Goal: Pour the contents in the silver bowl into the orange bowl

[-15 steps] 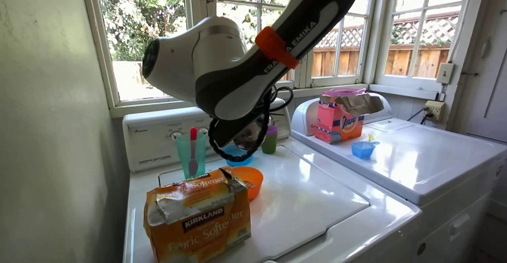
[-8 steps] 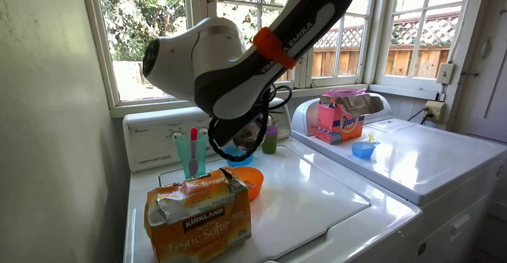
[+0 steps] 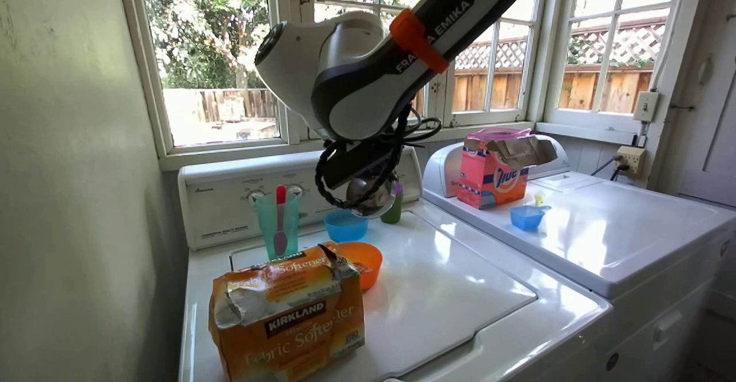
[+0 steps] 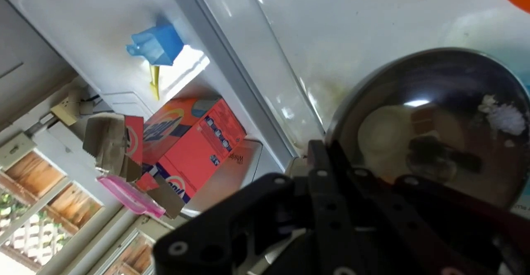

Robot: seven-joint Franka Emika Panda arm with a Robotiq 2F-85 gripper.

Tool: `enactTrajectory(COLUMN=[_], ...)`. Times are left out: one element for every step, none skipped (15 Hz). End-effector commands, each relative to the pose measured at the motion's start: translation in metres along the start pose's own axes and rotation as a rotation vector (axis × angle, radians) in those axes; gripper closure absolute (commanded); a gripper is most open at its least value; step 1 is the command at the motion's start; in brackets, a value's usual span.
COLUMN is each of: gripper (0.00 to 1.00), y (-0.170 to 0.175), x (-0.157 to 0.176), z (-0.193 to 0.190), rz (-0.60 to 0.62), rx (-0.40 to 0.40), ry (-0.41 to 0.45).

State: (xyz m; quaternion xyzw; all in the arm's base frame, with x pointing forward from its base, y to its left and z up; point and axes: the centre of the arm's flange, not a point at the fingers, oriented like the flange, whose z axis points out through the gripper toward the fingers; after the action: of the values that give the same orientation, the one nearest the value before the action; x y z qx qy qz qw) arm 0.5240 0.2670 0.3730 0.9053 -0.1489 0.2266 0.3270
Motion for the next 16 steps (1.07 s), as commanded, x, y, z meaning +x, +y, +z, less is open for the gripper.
enactTrajectory(gripper=[0.99,0.99,0.99,0.99,0.99,0.99,0.97,0.97,0.97,0.99,0.99,0.99,0.99,0.99,0.99,0.99], y=[0.04,0.046,0.053,0.059,0.06,0.038,0.041,0.041,0.04,0.039,0.033,0.033,0.036,0.039,0.045,0.052], x=[-0.022,-0.03,-0.038,-0.045,-0.051,-0.025,-0.029,-0.028,-0.027,-0.026,-0.021,-0.017,-0.016,-0.015,-0.014,-0.015], z=[0.023,0.031,0.038,0.043,0.047,0.042,0.046,0.046,0.044,0.043,0.045,0.051,0.058,0.063,0.07,0.077], rz=[0.078,0.099,0.127,0.168,0.188,0.12,0.12,0.118,0.119,0.119,0.109,0.107,0.12,0.137,0.157,0.19], rx=[0.098,0.112,0.118,0.108,0.102,0.073,0.068,0.069,0.072,0.074,0.082,0.115,0.138,0.146,0.158,0.167], ry=[-0.103,-0.13,-0.158,-0.187,-0.186,-0.169,-0.173,-0.172,-0.17,-0.169,-0.176,-0.198,-0.226,-0.254,-0.302,-0.34])
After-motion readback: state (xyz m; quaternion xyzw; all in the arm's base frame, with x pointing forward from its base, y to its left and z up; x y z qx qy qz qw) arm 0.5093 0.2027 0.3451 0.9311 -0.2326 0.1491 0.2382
